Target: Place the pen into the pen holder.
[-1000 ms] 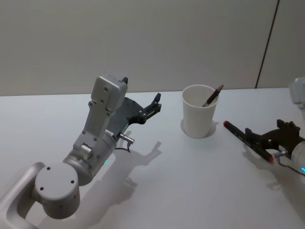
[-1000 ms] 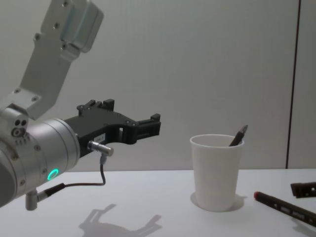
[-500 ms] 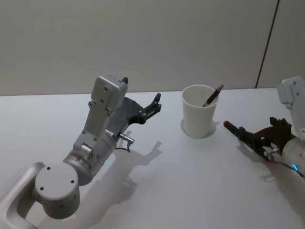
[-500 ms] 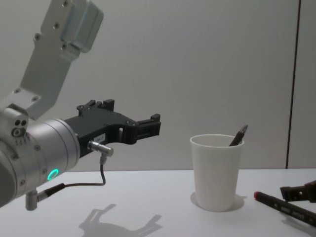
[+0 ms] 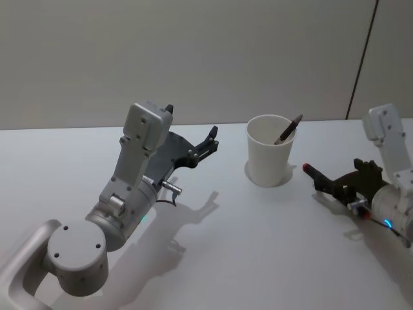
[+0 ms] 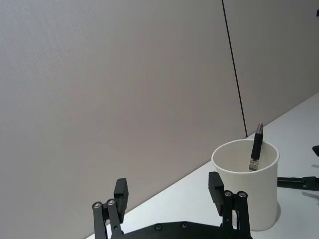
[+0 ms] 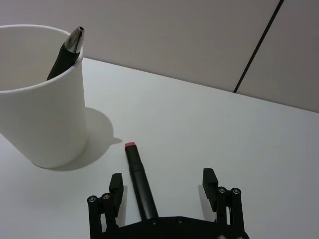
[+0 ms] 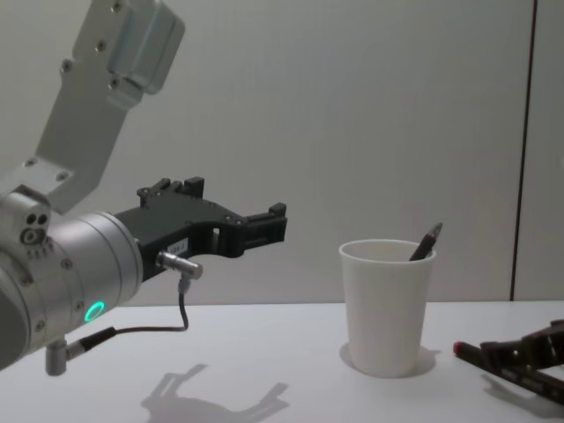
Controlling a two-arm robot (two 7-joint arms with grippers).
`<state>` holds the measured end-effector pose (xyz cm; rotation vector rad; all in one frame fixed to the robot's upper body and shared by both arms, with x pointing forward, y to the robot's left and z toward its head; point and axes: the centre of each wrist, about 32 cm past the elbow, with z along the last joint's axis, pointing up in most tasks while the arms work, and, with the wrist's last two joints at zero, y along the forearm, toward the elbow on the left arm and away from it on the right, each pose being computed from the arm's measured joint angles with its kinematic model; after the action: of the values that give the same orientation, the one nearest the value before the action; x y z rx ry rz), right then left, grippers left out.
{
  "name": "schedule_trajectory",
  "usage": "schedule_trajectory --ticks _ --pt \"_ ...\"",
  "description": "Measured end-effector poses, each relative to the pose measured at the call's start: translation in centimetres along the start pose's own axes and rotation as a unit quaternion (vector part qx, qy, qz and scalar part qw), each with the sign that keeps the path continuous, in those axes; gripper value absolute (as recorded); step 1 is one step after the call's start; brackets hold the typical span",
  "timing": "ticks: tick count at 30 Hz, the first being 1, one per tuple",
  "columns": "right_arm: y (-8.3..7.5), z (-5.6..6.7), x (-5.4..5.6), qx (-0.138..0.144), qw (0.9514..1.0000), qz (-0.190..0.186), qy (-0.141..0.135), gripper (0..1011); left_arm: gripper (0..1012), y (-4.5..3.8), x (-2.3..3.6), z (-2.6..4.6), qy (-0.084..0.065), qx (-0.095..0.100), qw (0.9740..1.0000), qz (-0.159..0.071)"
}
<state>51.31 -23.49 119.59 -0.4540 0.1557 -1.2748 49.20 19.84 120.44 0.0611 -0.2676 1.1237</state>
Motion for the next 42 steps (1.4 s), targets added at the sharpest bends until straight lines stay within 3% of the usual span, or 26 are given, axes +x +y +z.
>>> schedule_trajectory --ticks 22,42 --pt "0.24 -0.61 -0.52 -0.023 0.9994 0.019 0.015 1001 1001 0.00 0.00 0.00 0.000 0.000 1.0000 0.000" --pt "0.42 -0.93 -0.97 -0.025 0.9993 0.022 0.019 1001 1001 0.00 0.00 0.00 0.000 0.000 1.0000 0.000"
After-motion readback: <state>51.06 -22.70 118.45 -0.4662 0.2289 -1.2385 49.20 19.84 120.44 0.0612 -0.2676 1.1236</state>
